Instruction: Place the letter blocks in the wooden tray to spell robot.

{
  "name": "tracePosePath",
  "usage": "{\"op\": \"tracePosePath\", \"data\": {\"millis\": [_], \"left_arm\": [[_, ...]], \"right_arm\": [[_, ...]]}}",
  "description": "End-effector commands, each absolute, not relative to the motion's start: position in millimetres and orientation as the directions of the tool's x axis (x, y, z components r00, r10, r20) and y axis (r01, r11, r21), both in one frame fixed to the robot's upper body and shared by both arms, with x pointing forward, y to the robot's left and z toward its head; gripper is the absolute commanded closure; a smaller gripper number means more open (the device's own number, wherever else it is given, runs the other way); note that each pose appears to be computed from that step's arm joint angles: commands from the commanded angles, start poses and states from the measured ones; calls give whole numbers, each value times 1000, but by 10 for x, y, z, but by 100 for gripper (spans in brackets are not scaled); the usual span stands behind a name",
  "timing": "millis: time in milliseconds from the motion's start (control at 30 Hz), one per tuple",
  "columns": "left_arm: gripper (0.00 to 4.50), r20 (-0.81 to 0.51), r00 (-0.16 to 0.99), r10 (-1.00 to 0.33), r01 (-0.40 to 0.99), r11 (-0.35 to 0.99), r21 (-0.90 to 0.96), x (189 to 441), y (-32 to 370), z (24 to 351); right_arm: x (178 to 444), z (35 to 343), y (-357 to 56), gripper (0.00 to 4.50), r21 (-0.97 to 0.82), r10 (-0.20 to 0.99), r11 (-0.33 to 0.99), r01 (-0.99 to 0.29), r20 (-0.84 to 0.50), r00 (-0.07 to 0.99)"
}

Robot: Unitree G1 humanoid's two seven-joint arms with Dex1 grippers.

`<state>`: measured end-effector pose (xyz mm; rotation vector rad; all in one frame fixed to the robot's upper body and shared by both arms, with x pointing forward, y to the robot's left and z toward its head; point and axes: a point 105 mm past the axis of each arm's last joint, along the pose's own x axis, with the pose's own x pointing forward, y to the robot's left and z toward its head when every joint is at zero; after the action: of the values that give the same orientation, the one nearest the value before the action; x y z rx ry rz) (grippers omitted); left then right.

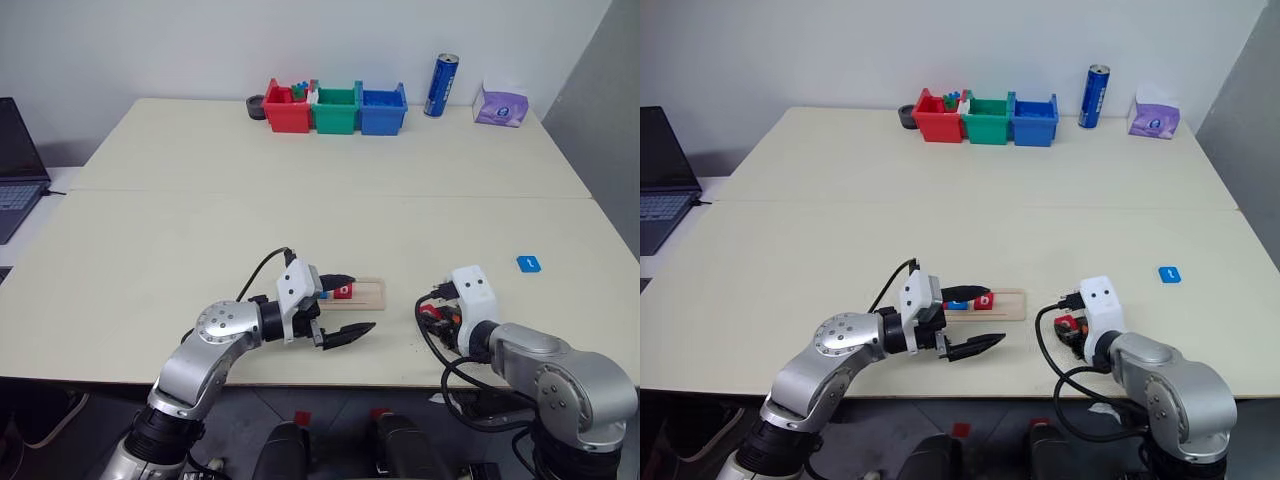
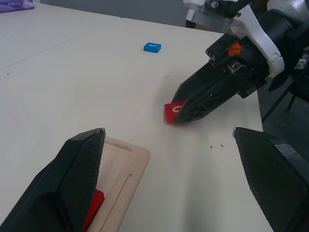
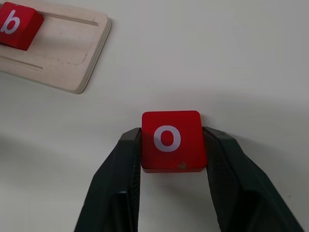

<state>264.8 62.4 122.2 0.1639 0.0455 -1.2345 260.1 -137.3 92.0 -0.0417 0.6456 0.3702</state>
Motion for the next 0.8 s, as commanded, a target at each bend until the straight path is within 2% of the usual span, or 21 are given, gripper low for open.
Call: {"op": "tracePosePath", "data": {"millis": [33, 167, 300, 367, 433, 500, 633, 800], "left_arm": [[0, -97, 306, -947, 947, 293, 128, 2594, 585, 1323], [0, -103, 312, -944, 946, 299, 129, 2606, 632, 1309], [0, -103, 304, -947, 948, 289, 133, 2603, 644, 1308], [0, -102, 292, -951, 951, 277, 139, 2609, 661, 1312], [0, -98, 274, -957, 956, 259, 138, 2608, 663, 1313], [0, -95, 255, -962, 961, 241, 137, 2605, 659, 1312], [0, -108, 232, -967, 964, 214, 156, 2637, 671, 1281], [0, -109, 194, -975, 969, 172, 179, 2658, 644, 1307]], "right_arm": [[2594, 1011, -1357, 137, 83, 351, 925, -371, -565, 747], [2655, 1219, -1425, 3, 69, 365, 920, -385, -504, 783], [2713, 1462, -1559, 3, 25, 396, 899, -437, -469, 789], [2729, 1711, -1634, 3, -53, 518, 802, -595, -434, 737], [2687, 1786, -1694, 3, -137, 627, 664, -736, -435, 646], [2658, 1701, -1778, 3, -200, 687, 534, -821, -463, 560], [2729, 1449, -1941, 3, -289, 738, 342, -894, -507, 446], [2894, 1210, -1891, 3, -347, 766, 196, -917, -529, 364]]}}
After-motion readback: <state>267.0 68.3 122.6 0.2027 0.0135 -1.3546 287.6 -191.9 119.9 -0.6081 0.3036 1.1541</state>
